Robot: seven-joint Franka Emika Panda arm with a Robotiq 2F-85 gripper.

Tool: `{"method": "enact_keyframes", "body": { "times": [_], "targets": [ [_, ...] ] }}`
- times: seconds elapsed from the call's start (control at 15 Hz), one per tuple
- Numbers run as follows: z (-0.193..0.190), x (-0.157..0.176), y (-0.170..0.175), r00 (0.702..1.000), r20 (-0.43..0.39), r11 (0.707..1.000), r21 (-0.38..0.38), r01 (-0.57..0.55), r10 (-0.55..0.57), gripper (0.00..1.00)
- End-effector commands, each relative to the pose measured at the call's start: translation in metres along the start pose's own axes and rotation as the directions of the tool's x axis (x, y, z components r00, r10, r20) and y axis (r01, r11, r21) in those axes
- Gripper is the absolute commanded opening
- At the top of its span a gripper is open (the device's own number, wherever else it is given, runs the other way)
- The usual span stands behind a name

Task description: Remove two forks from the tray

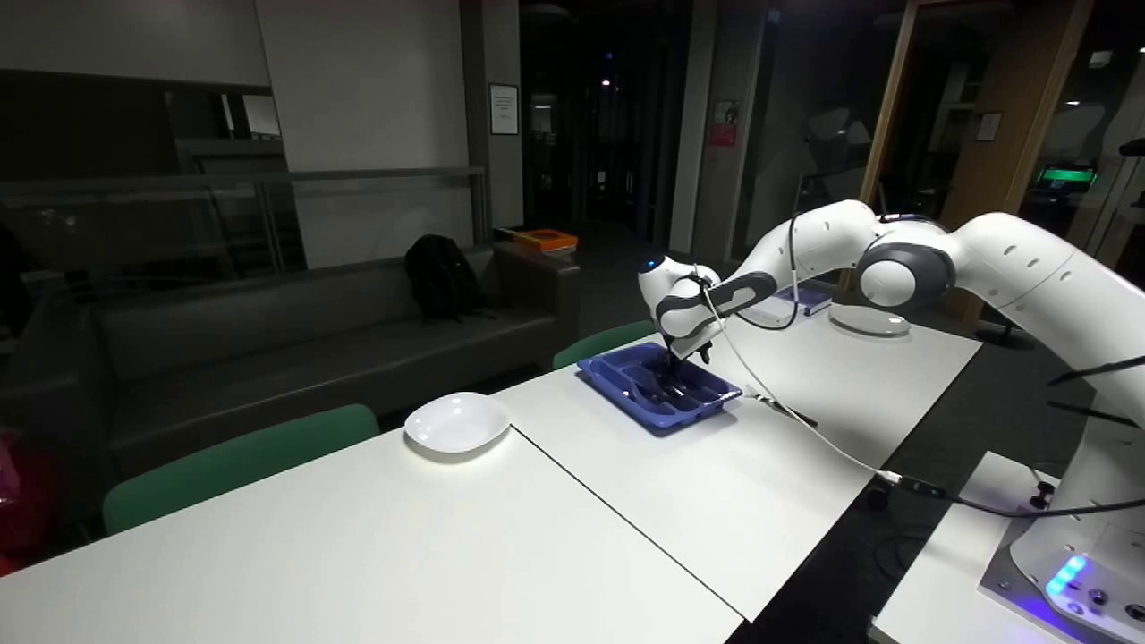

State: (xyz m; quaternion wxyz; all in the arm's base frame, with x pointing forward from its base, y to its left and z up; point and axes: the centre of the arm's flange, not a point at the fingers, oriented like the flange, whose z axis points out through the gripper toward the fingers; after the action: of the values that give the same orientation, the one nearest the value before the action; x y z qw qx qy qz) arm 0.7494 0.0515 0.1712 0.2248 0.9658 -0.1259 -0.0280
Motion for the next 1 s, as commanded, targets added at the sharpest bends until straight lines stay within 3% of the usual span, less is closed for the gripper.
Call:
{"method": "enact_keyframes", "body": {
  "times": [0.0, 0.2, 0.27, 0.4, 0.67, 0.73, 0.93],
  "targets": [
    [0.007, -0.004, 0.003, 1.0, 0.0, 1.0, 0.015, -0.02, 0.02, 1.0],
    [0.014, -0.004, 0.004, 1.0, 0.001, 1.0, 0.021, -0.018, 0.018, 0.96],
    [0.016, -0.003, 0.004, 1.0, 0.0, 1.0, 0.021, -0.019, 0.019, 0.73],
    [0.018, -0.002, 0.002, 1.0, -0.001, 1.0, 0.021, -0.016, 0.016, 0.69],
    [0.02, -0.002, 0.003, 1.0, 0.007, 1.0, 0.021, -0.013, 0.013, 0.38],
    [0.021, -0.002, 0.004, 1.0, 0.008, 1.0, 0.021, -0.013, 0.013, 0.35],
    [0.022, -0.001, 0.006, 1.0, 0.009, 1.0, 0.023, -0.011, 0.011, 0.39]
  ]
}}
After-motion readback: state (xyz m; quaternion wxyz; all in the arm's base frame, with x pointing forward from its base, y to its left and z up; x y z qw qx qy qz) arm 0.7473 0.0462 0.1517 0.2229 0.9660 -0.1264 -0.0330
